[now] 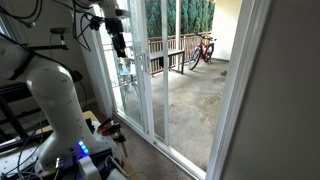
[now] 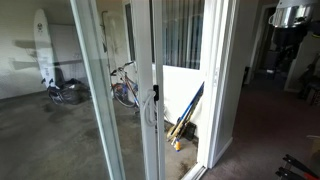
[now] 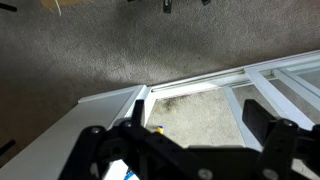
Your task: Slide the glass door to the right.
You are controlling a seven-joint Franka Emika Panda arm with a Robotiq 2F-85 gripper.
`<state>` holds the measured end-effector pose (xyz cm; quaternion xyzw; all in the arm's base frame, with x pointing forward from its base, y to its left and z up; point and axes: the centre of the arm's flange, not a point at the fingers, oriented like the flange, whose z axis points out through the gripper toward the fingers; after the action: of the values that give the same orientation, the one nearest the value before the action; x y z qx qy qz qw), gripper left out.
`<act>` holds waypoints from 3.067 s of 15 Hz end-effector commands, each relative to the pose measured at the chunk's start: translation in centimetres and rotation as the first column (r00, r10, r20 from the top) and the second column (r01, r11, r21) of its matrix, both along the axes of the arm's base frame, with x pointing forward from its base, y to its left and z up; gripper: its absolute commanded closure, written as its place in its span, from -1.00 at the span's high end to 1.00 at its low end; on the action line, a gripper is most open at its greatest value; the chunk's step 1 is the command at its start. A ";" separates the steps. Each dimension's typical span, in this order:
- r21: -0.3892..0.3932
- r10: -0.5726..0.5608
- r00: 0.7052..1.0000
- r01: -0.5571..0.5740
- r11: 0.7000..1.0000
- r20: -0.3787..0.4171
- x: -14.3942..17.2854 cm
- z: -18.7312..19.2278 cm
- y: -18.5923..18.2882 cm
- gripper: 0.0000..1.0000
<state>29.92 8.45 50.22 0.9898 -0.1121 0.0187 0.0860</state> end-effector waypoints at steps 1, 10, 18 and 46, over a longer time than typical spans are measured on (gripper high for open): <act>0.005 -0.002 0.999 0.002 1.000 0.053 1.8 0.1 1.3 1.00; 0.113 -0.048 0.898 -0.001 0.994 0.437 12.7 1.3 9.3 1.00; 0.121 0.000 0.891 -0.062 0.991 0.454 19.1 1.2 14.1 1.00; 0.102 0.218 0.953 -0.244 0.964 0.211 25.3 -7.0 25.2 1.00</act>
<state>53.22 31.89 44.45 0.9934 -0.0228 0.1117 0.0076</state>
